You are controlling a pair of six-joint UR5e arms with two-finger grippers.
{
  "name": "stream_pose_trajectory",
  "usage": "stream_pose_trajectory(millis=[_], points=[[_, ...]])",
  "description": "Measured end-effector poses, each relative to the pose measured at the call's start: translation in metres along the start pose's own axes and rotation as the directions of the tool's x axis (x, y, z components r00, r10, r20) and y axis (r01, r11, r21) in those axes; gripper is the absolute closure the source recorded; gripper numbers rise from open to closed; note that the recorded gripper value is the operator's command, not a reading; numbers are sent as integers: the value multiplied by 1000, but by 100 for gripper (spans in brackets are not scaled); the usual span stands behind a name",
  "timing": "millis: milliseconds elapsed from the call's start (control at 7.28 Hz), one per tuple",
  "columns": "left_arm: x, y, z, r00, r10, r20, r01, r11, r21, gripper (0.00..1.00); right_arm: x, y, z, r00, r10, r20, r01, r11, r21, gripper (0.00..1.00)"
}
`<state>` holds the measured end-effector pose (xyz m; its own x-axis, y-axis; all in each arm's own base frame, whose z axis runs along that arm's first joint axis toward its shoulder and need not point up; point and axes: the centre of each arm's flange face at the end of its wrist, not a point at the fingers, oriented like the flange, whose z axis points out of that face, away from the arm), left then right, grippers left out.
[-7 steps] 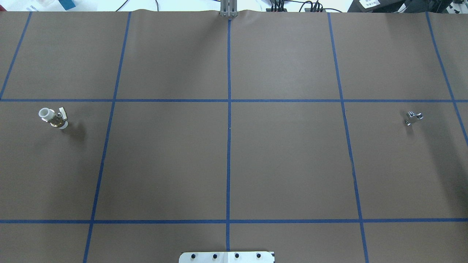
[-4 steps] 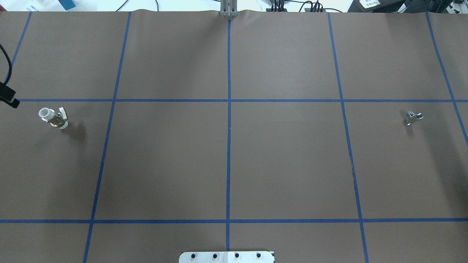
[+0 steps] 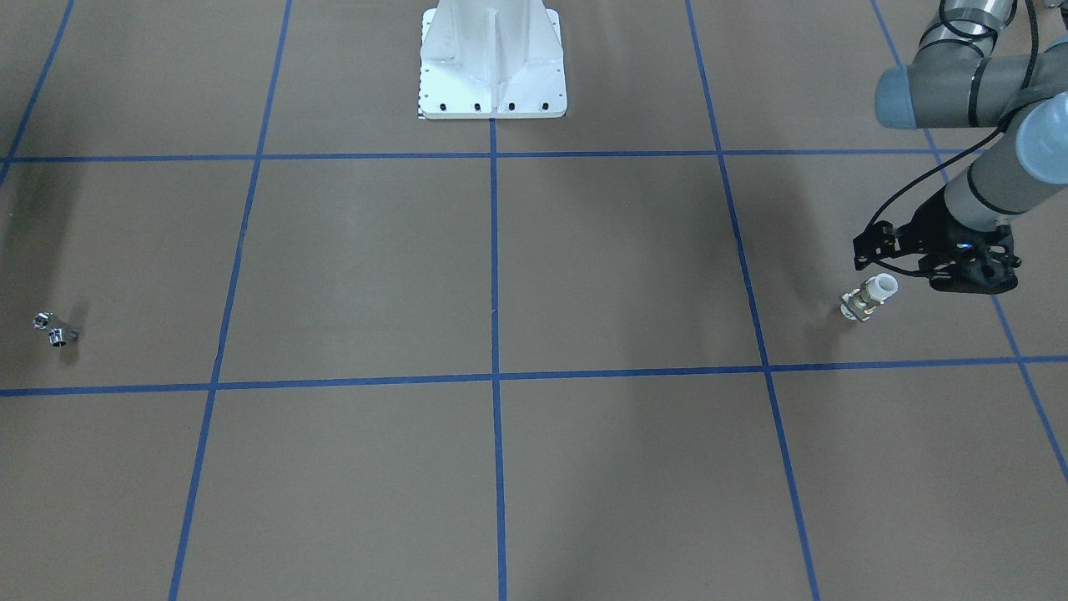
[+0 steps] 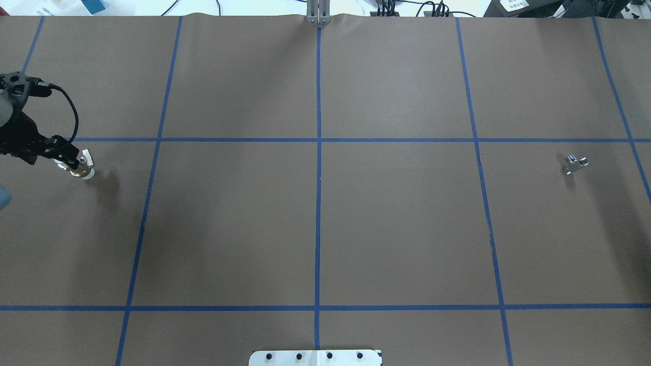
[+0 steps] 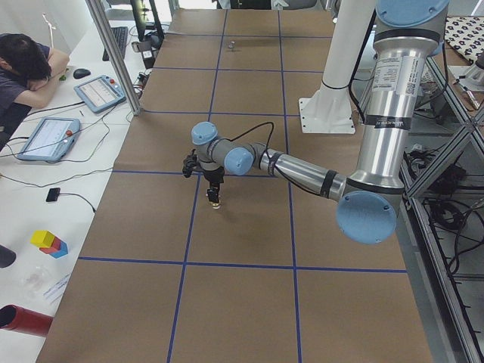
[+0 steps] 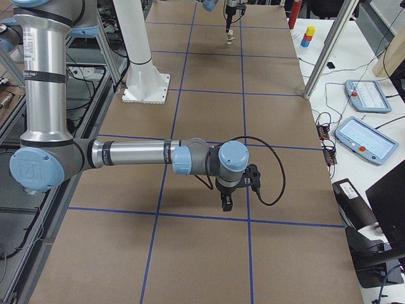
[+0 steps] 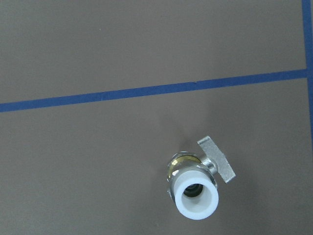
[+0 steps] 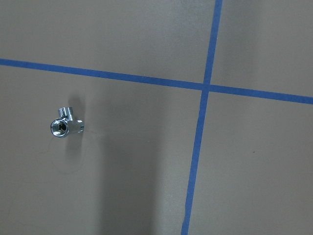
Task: Assemble PPR valve and pipe with both arms
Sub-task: 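Lower the left gripper onto the white PPR valve and grasp it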
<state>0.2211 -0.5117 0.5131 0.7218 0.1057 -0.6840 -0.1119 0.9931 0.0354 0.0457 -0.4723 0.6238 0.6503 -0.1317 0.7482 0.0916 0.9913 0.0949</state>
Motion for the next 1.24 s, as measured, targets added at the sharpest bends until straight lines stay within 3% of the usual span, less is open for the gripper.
stream_pose_trajectory(millis=[687,825,1100,1237], points=[[2,-18,21,1000,-5,18,5,1000,-6,1,0,0,0,1000,0,0,0,1000,0,1],[-1,-20,25,1000,-3,17,3,1000,-4,5,0,0,0,1000,1,0,-1,1000,0,1],[-4,-21,28,1000,-1,15,1,1000,-2,31,1,0,0,1000,1,0,-1,1000,-1,1],[-4,-20,29,1000,0,15,0,1000,-1,49,1,0,0,1000,1,-1,-1,1000,-1,1]])
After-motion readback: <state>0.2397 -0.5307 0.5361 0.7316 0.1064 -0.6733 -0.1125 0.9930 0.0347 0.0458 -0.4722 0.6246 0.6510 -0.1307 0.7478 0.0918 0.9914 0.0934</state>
